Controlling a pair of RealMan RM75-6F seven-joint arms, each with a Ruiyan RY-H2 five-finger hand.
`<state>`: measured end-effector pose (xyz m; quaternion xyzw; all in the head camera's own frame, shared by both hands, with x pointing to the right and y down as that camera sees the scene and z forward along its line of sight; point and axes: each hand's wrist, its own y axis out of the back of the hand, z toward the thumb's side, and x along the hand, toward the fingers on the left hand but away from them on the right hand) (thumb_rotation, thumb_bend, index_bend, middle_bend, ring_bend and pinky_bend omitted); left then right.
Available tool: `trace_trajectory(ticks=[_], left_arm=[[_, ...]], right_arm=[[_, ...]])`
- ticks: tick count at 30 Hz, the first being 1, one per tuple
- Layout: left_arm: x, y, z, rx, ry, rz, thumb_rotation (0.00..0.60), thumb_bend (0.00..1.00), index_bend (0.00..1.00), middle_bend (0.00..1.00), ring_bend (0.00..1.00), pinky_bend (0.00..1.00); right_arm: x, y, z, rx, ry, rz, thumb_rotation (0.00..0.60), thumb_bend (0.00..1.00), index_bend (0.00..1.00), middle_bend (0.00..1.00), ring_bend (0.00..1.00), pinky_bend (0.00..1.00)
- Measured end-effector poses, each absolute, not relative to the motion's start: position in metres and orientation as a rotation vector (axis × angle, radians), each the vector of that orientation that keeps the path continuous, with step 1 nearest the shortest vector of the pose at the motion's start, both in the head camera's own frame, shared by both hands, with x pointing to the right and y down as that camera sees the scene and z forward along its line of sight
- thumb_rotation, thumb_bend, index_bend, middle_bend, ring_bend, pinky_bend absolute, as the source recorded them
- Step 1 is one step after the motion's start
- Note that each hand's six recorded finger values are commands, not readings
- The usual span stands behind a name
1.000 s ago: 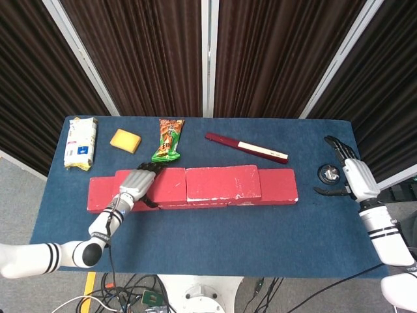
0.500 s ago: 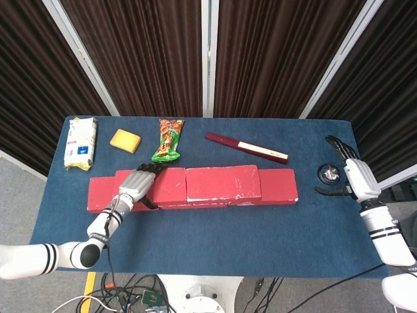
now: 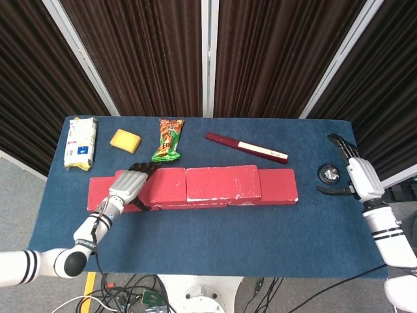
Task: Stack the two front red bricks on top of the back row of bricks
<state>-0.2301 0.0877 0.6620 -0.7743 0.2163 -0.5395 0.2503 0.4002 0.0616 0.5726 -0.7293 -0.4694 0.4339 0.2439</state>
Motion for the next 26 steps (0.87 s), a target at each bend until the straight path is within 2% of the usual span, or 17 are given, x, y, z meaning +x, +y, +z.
trace_trajectory(ticks=[7,12,15,19,26], left_arm=[[-0.267,0.083,0.611,-1.981,0.715,-1.426,0.600,0.00,0.00,0.00,0.00,0.01],[-0.304,0.089,0.588,-1.824,0.843,-1.350,0.600,0.00,0.00,0.00,0.00,0.00],[-0.341,0.103,0.576,-1.701,0.923,-1.326,0.600,0.00,0.00,0.00,0.00,0.00],[-0.403,0.142,0.577,-1.575,0.968,-1.430,0.600,0.00,0.00,0.00,0.00,0.00],[-0.453,0.196,0.583,-1.540,1.047,-1.535,0.600,0.00,0.00,0.00,0.00,0.00]], right_arm=[[0.412,0.072,0.571,-1.931,-1.252,1.232,0.600,0.00,0.00,0.00,0.00,0.00],[0.426,0.088,0.569,-1.801,-1.204,1.287,0.600,0.00,0.00,0.00,0.00,0.00],[0.438,0.104,0.567,-1.697,-1.164,1.340,0.600,0.00,0.00,0.00,0.00,0.00],[0.460,0.142,0.566,-1.583,-1.128,1.449,0.600,0.00,0.00,0.00,0.00,0.00],[0.482,0.192,0.564,-1.541,-1.183,1.517,0.600,0.00,0.00,0.00,0.00,0.00]])
